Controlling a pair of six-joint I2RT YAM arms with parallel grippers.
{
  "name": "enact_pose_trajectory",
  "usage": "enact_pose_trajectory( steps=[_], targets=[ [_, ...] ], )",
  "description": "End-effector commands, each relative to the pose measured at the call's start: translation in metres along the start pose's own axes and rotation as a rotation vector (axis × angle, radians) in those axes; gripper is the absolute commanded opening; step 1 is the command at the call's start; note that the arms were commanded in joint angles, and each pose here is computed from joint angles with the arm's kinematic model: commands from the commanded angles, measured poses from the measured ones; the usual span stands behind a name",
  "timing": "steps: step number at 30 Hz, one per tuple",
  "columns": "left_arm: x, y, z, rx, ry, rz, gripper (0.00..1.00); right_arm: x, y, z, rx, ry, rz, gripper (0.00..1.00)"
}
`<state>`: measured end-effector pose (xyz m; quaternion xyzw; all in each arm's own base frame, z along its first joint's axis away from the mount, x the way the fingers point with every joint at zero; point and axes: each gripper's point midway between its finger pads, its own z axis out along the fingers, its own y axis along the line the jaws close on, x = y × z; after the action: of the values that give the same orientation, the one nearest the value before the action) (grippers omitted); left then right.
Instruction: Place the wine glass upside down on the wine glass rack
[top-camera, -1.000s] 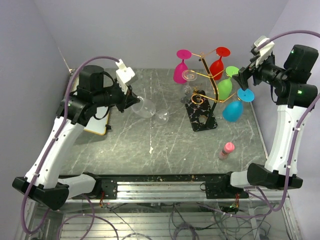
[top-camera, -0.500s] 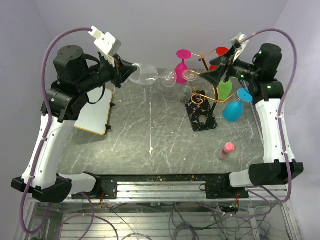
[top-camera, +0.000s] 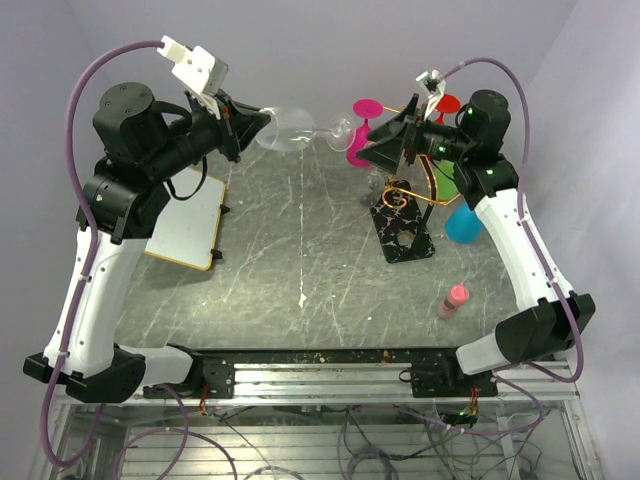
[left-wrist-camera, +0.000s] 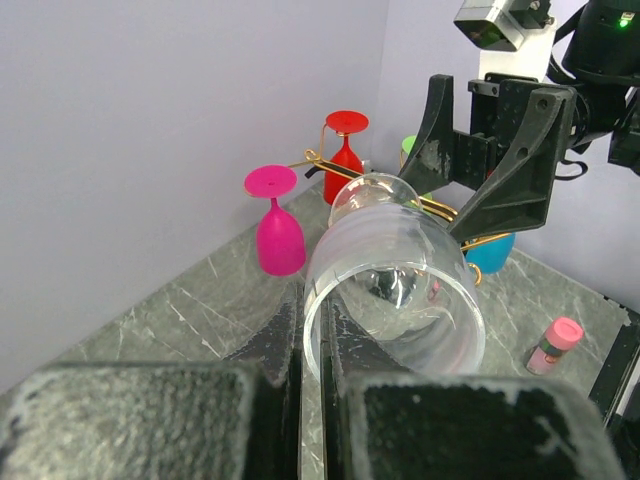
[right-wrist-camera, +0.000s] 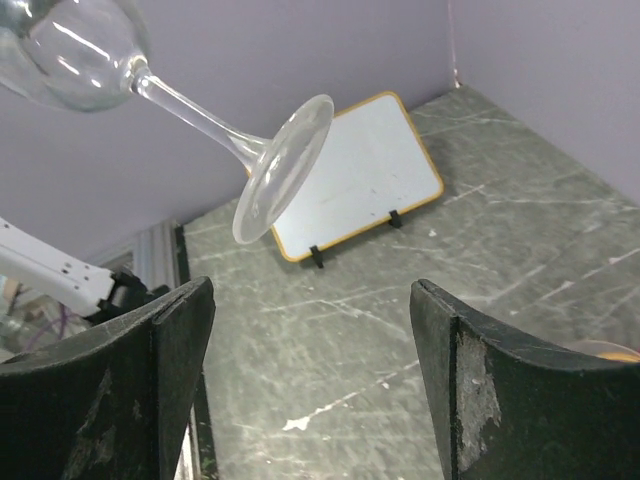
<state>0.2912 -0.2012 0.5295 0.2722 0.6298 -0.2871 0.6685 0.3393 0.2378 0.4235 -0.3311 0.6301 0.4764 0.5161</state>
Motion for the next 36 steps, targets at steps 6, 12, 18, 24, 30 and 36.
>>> enact_pose_trajectory(
  steps=[6,12,18,24,30,36],
  targets=[
    [-0.025,0.008,0.003,-0.016,-0.097,0.014,0.07,-0.012,0.015,0.018,-0.048,-0.036,0.062,0.73],
    [-0.019,0.009,0.008,-0.007,-0.081,0.028,0.07,-0.016,0.012,0.023,-0.029,-0.045,0.080,0.67],
    [-0.012,0.009,0.011,0.005,-0.065,0.036,0.07,-0.020,0.005,0.030,0.003,-0.050,0.098,0.57],
    [-0.004,0.010,0.016,0.016,-0.045,0.039,0.07,-0.021,0.002,0.038,0.016,-0.045,0.105,0.46],
    [-0.001,0.010,0.018,0.020,-0.036,0.047,0.07,-0.017,-0.003,0.044,0.030,-0.040,0.134,0.36],
    [0.000,0.011,0.019,0.018,-0.033,0.056,0.07,-0.012,-0.008,0.048,0.035,-0.032,0.157,0.26]
  ],
)
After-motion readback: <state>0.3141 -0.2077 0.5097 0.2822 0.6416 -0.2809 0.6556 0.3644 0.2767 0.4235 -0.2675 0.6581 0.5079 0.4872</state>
